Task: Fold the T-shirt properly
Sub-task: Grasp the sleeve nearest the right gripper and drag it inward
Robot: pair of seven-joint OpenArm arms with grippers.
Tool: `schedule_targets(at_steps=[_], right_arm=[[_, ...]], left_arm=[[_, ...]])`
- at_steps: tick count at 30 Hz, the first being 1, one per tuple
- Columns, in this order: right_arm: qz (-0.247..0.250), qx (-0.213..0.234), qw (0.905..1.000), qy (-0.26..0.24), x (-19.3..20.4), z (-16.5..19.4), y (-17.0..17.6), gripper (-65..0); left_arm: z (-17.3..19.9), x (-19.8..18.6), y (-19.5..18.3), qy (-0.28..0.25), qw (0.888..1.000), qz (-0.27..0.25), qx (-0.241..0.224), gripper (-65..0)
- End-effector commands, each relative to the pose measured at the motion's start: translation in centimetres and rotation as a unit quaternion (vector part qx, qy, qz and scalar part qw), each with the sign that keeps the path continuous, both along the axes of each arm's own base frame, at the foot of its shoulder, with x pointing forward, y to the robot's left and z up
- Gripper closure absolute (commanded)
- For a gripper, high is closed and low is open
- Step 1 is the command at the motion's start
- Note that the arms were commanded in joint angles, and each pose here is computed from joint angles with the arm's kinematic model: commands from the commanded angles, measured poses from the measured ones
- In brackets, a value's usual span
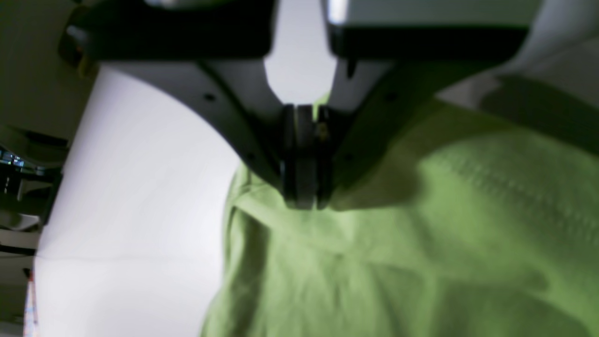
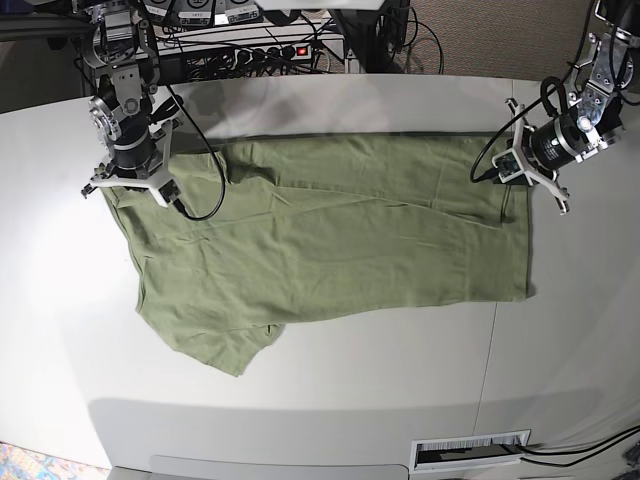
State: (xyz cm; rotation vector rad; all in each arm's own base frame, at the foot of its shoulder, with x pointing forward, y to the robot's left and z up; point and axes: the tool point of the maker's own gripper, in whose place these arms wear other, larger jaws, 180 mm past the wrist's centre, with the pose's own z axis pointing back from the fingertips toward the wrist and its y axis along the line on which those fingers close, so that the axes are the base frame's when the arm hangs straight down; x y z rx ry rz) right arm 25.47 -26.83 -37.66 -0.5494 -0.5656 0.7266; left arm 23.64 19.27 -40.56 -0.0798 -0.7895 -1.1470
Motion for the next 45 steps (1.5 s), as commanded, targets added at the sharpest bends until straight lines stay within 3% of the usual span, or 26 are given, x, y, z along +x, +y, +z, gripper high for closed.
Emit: schedule_targets(at_steps=[1, 16, 24, 29, 33, 38, 45], right_arm=[[0.0, -0.008, 0.9999, -0.012, 0.6, 0.9, -0.5, 0.0], [-0.014, 0.01, 0.9961, 0.087, -2.6, -1.5, -0.3, 0.0], [-0.027, -0.009, 0.9901, 0.138, -5.4, -2.7, -1.1, 0.0], [-0.015, -0.005, 0.9926, 0.12, -5.0, -1.5, -0.2, 0.0], [0.013, 0.06, 0.9945, 0.084, -3.9, 0.8, 3.3, 0.0], [0.04, 0.087, 0.9932, 0.066, -4.6, 2.2, 5.5, -17.1], [0.065, 0.091, 0.9891, 0.096, -7.9, 2.2, 6.9, -17.5]], left_arm=[[-0.3, -0.9, 1.0, 0.019, 1.0, -0.009, 0.019, 0.0], [-2.2, -6.6, 2.5, 0.102, 0.993, -0.042, 0.038, 0.0], [-2.7, -9.4, 4.0, 0.133, 0.987, -0.065, 0.058, 0.0], [-2.0, -8.8, 5.0, 0.11, 0.988, -0.084, 0.074, 0.0], [-1.6, -7.9, 4.6, 0.082, 0.991, -0.079, 0.066, 0.0], [-1.5, -7.9, 4.5, 0.081, 0.991, -0.08, 0.066, 0.0], [-1.4, -7.4, 4.6, 0.069, 0.993, -0.073, 0.068, 0.0]])
